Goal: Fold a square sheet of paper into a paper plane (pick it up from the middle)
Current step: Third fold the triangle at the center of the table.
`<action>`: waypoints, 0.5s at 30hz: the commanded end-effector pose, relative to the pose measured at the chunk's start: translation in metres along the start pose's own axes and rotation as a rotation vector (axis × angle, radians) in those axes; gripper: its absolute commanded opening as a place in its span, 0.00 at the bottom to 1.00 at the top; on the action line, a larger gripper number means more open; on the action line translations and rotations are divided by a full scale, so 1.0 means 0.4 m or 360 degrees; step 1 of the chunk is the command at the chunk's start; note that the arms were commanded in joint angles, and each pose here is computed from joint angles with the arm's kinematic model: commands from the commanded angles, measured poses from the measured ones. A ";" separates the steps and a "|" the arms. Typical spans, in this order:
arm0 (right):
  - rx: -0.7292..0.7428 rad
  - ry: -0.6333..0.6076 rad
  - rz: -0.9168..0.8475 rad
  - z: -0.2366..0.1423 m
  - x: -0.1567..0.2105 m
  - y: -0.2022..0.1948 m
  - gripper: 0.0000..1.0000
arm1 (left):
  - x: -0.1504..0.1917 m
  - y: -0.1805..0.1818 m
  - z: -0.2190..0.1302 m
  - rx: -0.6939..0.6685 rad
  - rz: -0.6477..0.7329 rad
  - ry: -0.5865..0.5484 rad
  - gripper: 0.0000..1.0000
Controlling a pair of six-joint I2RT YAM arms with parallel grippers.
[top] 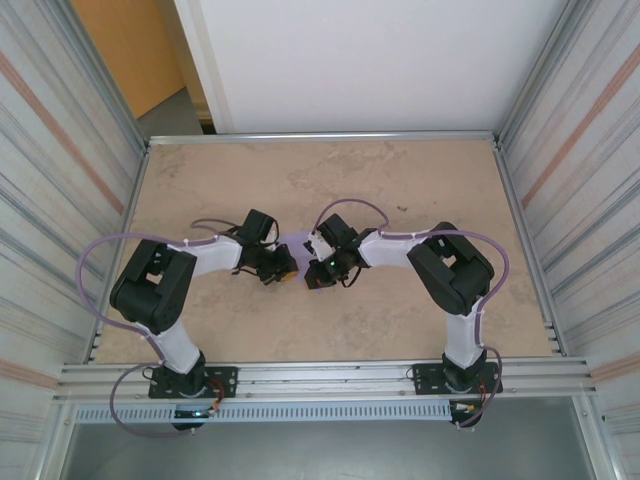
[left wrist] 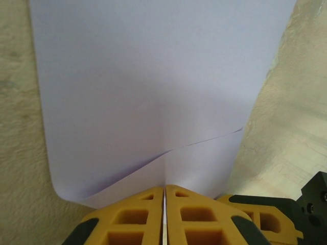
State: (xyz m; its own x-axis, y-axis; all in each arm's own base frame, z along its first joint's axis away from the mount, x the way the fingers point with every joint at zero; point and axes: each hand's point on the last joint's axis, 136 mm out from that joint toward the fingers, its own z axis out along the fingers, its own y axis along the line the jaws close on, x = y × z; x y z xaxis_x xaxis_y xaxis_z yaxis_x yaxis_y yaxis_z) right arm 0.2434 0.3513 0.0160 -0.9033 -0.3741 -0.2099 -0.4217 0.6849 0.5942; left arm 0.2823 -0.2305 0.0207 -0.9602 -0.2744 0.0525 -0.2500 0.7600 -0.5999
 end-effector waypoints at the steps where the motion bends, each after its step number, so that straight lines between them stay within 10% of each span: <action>1: 0.0054 0.0068 0.0103 0.023 0.035 -0.044 0.06 | 0.001 0.025 0.002 -0.0067 0.0013 0.0013 0.10; 15: -0.0048 0.0045 0.0155 -0.024 0.069 -0.051 0.10 | 0.011 0.109 0.017 -0.0261 -0.0107 0.0074 0.08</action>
State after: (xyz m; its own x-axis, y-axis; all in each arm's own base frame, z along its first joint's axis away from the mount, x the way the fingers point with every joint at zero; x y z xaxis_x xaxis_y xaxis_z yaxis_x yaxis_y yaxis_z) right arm 0.2434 0.3434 0.0157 -0.9154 -0.3396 -0.2159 -0.3947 0.6533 0.6460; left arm 0.2827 -0.2285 0.0165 -0.9587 -0.2725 0.0819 -0.2680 0.7680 -0.5816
